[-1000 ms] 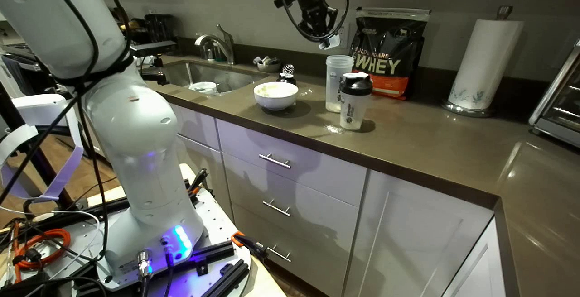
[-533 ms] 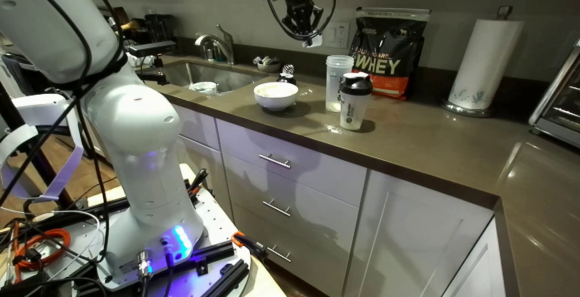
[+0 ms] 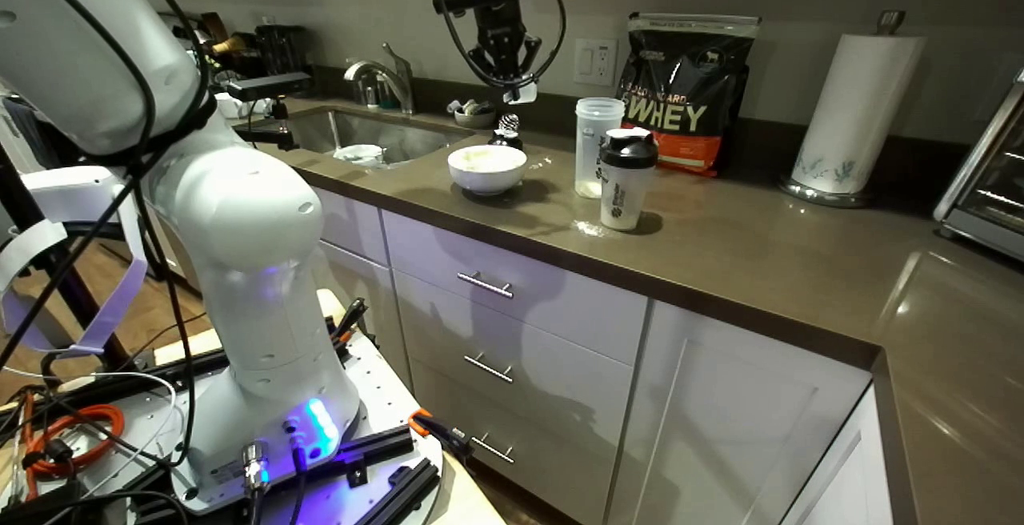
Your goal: Get one scoop of the contents in the white bowl and put in the open clear cup
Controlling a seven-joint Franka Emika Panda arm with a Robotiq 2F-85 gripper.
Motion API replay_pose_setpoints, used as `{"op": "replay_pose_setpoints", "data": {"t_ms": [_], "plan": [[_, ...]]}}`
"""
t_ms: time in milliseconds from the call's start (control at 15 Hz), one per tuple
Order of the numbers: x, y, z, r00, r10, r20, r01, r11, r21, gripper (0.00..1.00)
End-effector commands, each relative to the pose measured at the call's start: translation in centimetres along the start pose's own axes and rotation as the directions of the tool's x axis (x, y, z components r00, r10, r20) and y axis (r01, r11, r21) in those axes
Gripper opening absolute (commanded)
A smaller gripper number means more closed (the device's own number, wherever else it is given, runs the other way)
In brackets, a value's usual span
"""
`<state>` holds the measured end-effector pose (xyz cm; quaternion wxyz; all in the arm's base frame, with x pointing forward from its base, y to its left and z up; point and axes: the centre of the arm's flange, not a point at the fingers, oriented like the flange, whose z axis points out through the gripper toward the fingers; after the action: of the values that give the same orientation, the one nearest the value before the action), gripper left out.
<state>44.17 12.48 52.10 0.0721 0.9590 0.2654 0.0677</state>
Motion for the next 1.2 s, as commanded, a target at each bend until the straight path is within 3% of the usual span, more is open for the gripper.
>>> {"op": "replay_pose_setpoints", "data": {"t_ms": [0,600,1133], "plan": [[-1.0,-1.9,1.8,0.999,-0.051,0.021,0.050,0.998,0.035,0.02],[-0.7,-6.6,5.2,0.984,-0.156,0.085,0.152,0.987,0.054,0.02],[0.9,-7.8,9.1,0.973,-0.205,0.102,0.207,0.978,-0.009,0.02]]}}
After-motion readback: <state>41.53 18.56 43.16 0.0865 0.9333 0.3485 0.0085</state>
